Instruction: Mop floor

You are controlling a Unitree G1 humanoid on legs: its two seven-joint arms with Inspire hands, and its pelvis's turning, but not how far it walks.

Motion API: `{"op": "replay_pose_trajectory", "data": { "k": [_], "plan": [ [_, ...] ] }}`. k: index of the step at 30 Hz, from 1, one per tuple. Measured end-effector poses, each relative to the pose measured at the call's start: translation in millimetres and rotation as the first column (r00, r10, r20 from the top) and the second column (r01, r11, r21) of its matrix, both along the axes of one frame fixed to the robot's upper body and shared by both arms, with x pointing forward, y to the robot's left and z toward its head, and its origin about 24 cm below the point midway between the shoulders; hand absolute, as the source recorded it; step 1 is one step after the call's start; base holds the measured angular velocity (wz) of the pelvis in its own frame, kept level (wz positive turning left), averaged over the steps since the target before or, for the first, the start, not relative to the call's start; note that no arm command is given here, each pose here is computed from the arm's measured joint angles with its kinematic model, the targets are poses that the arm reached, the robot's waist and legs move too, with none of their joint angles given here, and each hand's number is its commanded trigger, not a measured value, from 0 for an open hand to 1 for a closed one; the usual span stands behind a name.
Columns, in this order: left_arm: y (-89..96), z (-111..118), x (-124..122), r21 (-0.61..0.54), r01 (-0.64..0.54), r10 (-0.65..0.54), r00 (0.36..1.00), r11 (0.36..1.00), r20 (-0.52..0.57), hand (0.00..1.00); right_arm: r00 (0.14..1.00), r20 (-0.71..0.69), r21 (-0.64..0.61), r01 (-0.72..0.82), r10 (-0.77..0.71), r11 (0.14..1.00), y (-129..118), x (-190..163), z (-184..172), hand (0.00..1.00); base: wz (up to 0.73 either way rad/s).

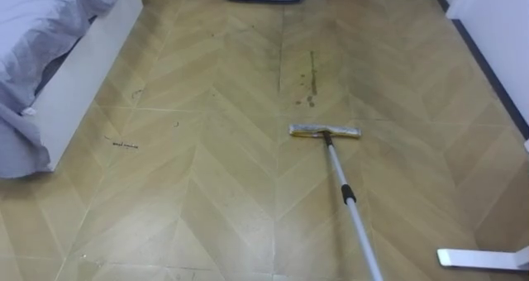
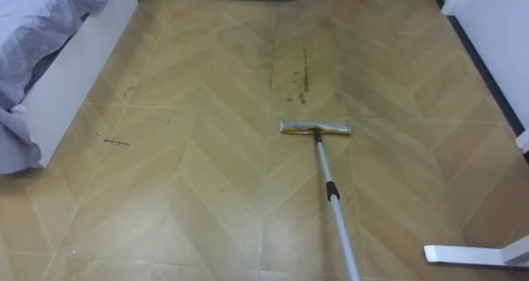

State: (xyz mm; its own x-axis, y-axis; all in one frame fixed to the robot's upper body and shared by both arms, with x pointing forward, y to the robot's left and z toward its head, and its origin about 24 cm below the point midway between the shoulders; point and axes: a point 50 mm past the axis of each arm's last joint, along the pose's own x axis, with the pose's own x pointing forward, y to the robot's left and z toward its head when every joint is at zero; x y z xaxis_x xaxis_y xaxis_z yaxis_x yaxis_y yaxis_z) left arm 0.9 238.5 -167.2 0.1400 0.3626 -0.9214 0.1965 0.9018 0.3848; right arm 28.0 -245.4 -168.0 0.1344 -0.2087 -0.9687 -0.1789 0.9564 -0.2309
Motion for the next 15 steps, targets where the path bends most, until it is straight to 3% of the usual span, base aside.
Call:
{"op": "replay_pose_trajectory", "data": {
  "k": [15],
  "plan": [
    [-2.2,0,45,-0.008,0.045,-0.044,0.996,0.999,0.077,0.0,0.994,0.083,0.018,0.07,-0.071,0.997,3,25,1,1.0,0.07]
  ]
}}
